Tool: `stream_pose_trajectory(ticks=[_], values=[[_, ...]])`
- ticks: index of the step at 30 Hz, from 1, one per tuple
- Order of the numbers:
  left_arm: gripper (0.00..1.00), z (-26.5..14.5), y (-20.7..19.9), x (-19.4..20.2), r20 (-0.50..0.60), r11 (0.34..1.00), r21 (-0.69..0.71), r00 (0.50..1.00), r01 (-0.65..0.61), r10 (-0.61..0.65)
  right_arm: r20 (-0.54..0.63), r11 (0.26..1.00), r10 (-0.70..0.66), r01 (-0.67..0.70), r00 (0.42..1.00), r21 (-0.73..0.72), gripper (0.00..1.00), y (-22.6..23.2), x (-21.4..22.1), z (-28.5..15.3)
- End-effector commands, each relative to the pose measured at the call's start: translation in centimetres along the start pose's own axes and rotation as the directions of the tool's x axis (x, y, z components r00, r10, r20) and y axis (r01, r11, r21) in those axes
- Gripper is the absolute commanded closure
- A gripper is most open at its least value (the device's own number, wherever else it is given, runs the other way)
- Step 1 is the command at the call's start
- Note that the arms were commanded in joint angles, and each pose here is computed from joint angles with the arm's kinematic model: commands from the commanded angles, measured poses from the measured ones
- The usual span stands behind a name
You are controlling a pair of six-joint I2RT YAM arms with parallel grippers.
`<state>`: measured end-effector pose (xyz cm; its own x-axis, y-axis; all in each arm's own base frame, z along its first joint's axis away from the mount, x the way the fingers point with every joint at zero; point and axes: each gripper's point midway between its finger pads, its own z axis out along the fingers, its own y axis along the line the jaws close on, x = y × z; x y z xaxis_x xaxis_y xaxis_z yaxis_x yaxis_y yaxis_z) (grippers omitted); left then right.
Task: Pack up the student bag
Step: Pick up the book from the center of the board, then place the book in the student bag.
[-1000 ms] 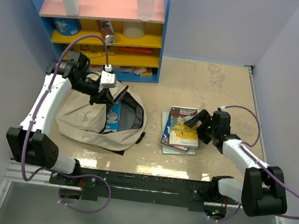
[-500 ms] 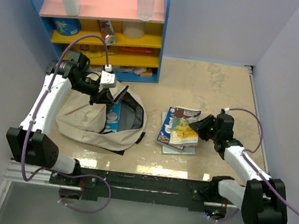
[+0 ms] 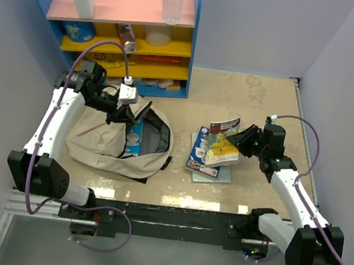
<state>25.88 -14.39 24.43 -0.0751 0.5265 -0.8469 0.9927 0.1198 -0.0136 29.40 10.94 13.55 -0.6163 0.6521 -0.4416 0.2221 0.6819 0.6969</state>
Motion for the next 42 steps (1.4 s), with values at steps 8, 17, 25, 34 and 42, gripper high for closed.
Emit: stream_pose_trajectory(ticks=[8,17,25,34,42], values=[[1.0,0.1,-0.3,-2.3,0.089,0.999,0.018,0.995,-0.049,0.047,-0.108,0.889,-0.134,0.071,0.985,-0.453,0.81,15.1,2.6,-1.2],[1.0,-0.3,-0.5,-2.7,0.089,0.998,0.005,0.994,-0.066,0.066,-0.192,0.844,-0.224,0.092,0.956,-0.529,0.81,22.4,7.0,2.5],[1.0,-0.1,-0.8,-2.8,0.1,0.998,0.015,0.993,-0.063,0.061,-0.3,0.844,-0.266,0.072,0.916,-0.531,0.81,25.7,12.2,7.7],[1.0,0.0,-0.9,-2.7,0.106,0.998,0.022,0.993,-0.064,0.061,-0.284,0.868,-0.253,0.088,0.925,-0.489,0.75,28.7,14.4,12.7],[1.0,-0.2,-1.0,-2.7,0.098,0.997,0.012,0.993,-0.073,0.072,-0.25,0.881,-0.348,0.223,0.904,-0.418,0.42,29.4,19.8,16.2]])
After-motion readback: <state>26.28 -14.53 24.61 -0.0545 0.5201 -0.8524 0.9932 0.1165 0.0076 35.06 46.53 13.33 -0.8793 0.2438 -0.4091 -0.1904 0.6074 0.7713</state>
